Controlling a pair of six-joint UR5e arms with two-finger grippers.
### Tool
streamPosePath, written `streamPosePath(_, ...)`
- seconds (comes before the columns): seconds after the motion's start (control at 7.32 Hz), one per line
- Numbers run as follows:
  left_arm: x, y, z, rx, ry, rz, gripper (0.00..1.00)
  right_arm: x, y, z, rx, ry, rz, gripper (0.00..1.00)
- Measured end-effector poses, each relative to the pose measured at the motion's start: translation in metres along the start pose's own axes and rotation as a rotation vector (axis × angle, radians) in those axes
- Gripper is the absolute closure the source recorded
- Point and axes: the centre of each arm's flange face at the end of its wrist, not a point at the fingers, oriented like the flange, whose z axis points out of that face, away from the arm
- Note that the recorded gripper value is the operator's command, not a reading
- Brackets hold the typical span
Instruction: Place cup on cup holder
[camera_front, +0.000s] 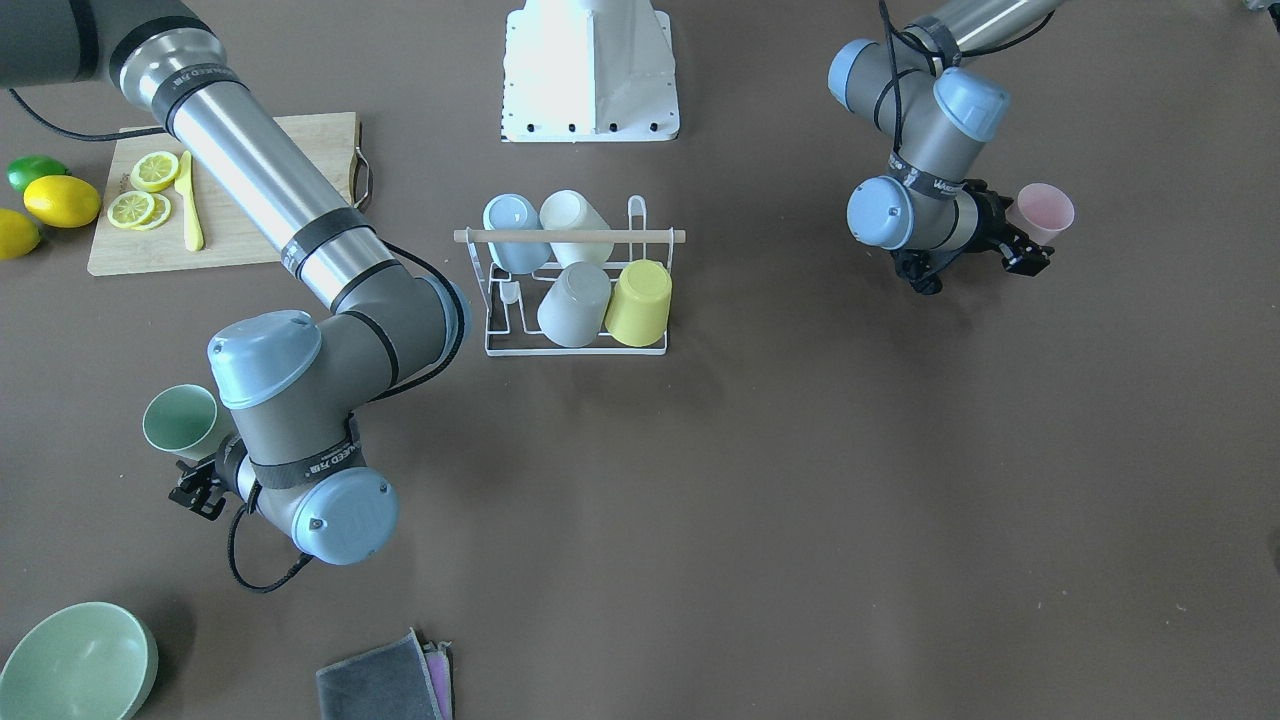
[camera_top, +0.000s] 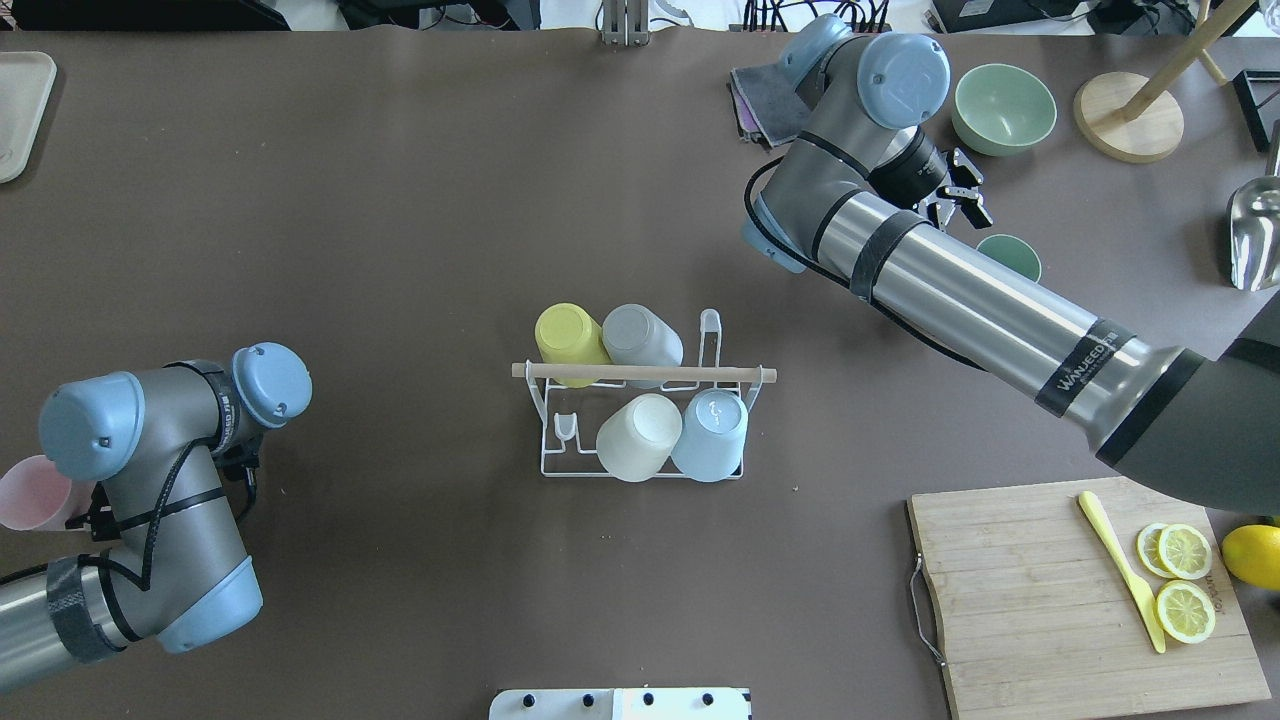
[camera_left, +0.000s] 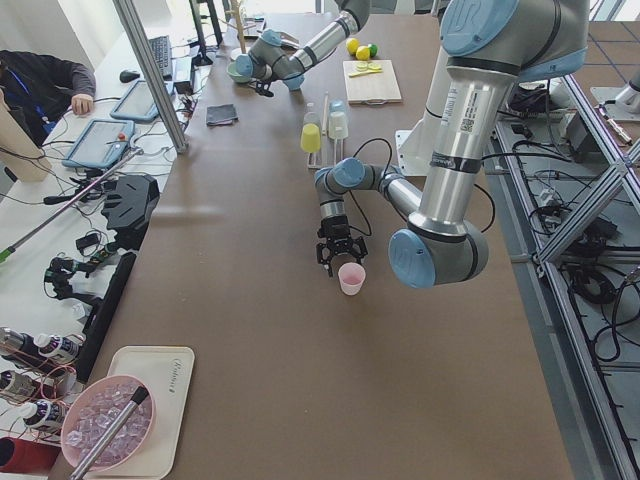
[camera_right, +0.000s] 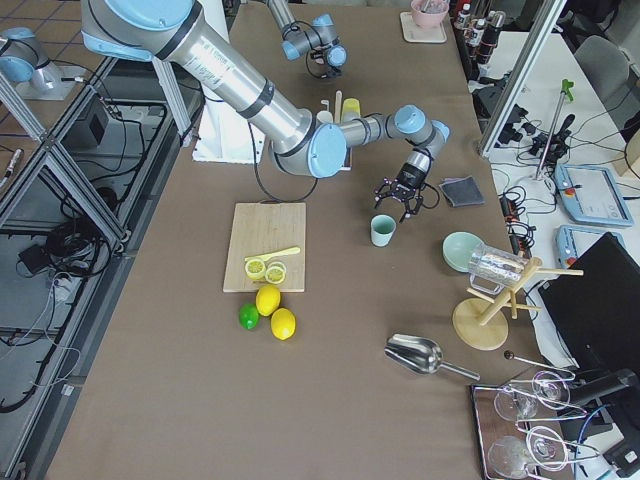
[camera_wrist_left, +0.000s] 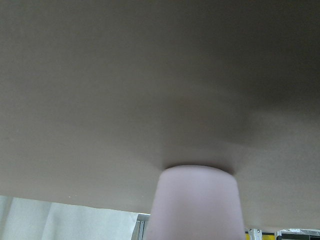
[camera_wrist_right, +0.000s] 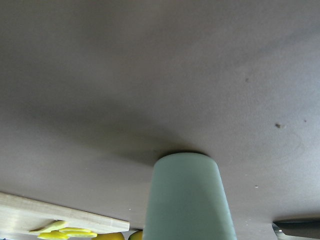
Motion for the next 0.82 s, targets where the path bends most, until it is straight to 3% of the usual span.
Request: streamPosePath(0.82, 0.007, 0.005, 0.025, 0.005, -0.002, -0.001, 0.02, -0.007, -0.013, 0.026, -0.096, 0.064, -0.023, 0.01)
